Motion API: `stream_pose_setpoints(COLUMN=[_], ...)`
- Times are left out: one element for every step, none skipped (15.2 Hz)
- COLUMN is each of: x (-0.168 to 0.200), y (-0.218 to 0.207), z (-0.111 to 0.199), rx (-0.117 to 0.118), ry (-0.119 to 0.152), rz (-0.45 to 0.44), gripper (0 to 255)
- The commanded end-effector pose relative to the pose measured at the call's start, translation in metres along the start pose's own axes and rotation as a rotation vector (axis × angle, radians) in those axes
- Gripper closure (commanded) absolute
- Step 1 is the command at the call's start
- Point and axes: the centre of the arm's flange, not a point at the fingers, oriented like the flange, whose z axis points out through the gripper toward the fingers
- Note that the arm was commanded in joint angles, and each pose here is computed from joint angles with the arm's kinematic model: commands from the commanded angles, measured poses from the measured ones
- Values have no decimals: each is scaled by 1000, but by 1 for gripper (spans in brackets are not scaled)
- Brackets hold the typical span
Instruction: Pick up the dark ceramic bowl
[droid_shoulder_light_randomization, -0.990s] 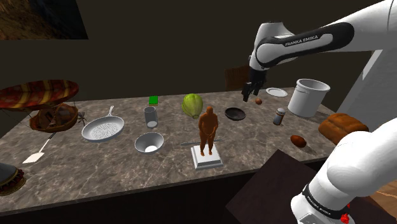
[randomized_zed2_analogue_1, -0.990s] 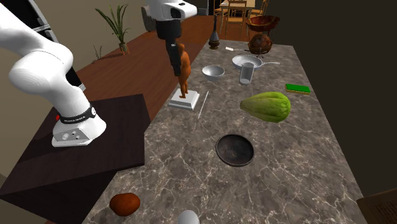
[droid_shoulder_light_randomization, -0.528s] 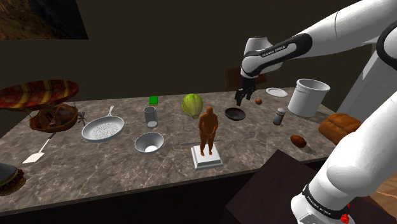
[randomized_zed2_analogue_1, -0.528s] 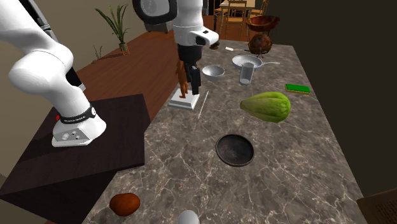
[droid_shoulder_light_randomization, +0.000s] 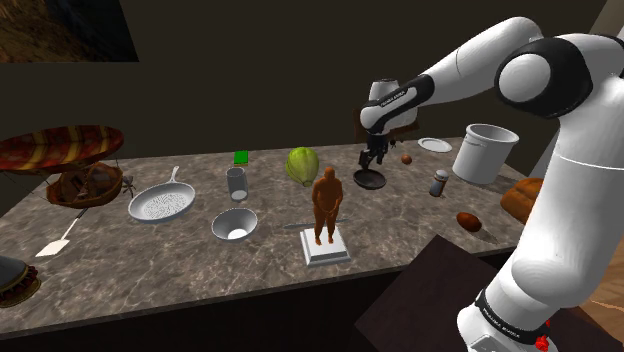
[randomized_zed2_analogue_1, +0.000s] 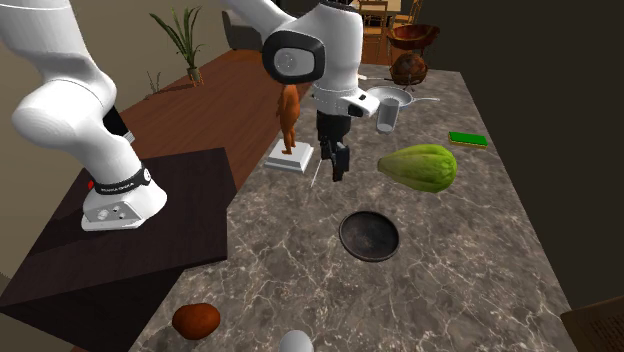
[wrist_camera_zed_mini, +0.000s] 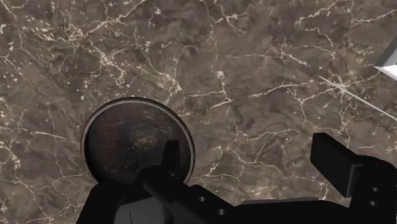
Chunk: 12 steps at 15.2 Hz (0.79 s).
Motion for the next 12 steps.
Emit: stream_pose_setpoints(x=[18,27,35,43,51,59,67,75,75,75,76,76], y=[11,15,20,24,29,33,38,42,42,42,42,42], z=[19,29,38,48,58,68,78,88,89,94,99,105], rx=[-2,-2,-3,-4,-5,-6,-7,-7,-7,-7,-7,-7], ry=[-9,-14,-19,-23,-28,-33,-37,-42,-42,-42,-42,-42], rz=[-1,-2,-2,-2,-2,-3,-3,-3,-3,-3,-3,-3], gripper=[0,0,0,0,0,0,0,0,0,0,0,0])
